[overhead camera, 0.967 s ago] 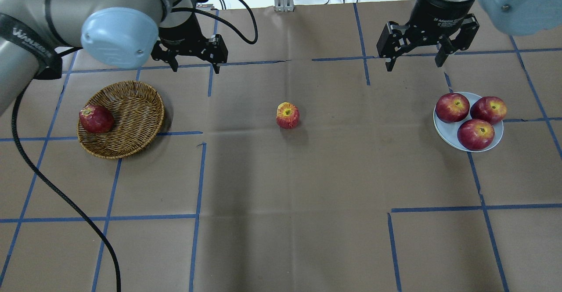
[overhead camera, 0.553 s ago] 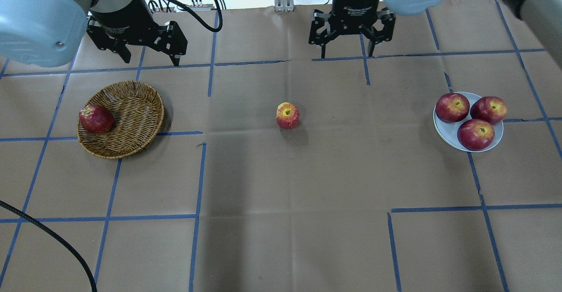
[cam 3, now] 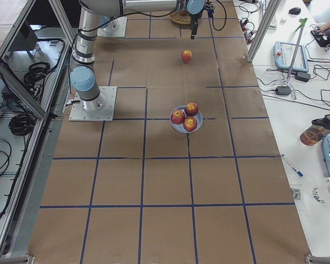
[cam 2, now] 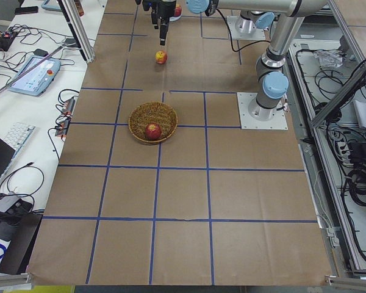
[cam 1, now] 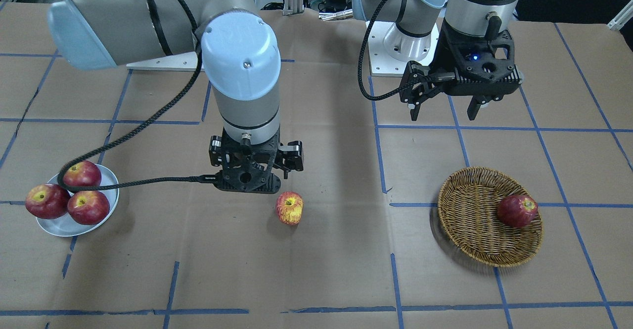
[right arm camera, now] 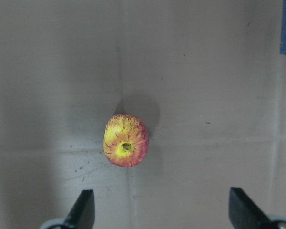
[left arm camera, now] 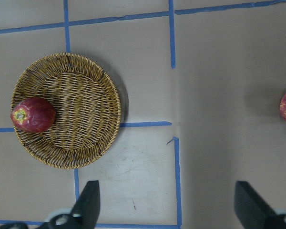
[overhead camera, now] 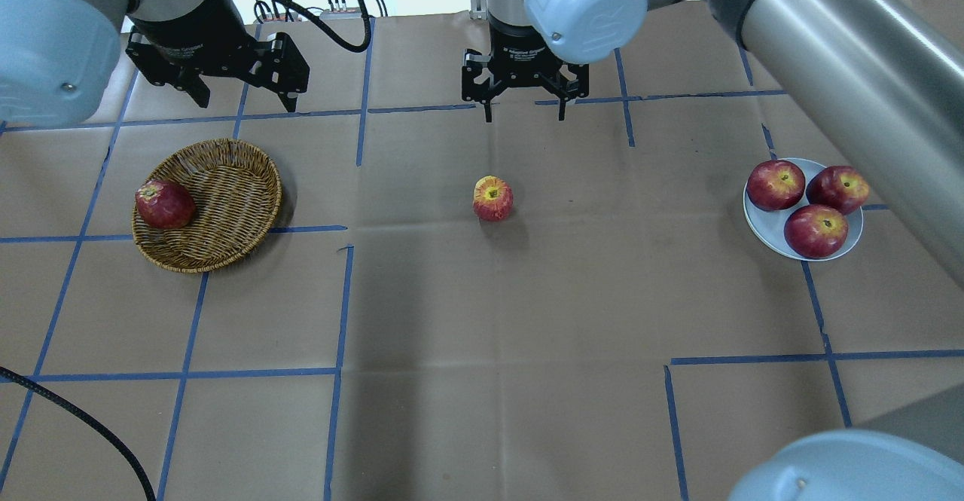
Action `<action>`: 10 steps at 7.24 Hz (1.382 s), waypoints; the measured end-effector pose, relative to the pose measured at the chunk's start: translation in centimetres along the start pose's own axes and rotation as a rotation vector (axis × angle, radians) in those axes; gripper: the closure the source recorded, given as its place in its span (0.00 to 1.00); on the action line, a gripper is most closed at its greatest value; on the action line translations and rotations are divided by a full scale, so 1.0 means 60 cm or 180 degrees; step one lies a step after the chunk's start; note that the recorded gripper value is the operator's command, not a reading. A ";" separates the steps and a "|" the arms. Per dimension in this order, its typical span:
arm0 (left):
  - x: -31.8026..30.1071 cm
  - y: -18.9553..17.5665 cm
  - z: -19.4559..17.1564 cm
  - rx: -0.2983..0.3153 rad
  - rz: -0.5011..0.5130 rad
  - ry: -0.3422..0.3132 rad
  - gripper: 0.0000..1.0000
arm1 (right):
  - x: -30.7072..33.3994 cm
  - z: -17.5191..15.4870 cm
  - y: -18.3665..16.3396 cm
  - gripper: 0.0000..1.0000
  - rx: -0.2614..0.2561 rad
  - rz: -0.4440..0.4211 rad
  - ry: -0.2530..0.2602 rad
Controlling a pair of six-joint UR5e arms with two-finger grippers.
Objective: Transfer apple from basket to plate
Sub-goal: 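Move the right gripper toward the apple while the left gripper withdraws above the basket, then lower the right gripper and grasp the yellow-red apple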
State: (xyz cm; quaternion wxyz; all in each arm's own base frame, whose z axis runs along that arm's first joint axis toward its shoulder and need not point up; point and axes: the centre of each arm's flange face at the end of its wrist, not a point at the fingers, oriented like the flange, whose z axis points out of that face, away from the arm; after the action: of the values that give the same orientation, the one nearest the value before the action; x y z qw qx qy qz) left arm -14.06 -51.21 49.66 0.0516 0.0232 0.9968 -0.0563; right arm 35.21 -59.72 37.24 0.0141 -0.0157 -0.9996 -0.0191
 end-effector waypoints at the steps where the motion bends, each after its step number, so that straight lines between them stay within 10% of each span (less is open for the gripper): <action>1: -0.003 0.003 0.015 -0.0056 0.0000 -0.0002 0.01 | -0.021 0.030 -0.003 0.01 -0.0017 -0.0024 0.0009; 8: 0.015 0.013 0.037 -0.0173 -0.0013 0.0412 0.01 | -0.036 0.280 0.017 0.00 0.0164 -0.0059 -0.0050; 10: 0.015 0.017 0.034 -0.0187 -0.0011 0.0427 0.01 | -0.038 0.309 0.019 0.30 0.0102 -0.0068 -0.0042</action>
State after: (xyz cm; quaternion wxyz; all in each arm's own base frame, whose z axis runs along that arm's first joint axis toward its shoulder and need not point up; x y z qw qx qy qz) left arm -14.72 -50.36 47.45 -0.0147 0.0237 0.9993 -0.0254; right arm 37.02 -57.95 18.69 0.0074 -0.0050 -1.0000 -0.0031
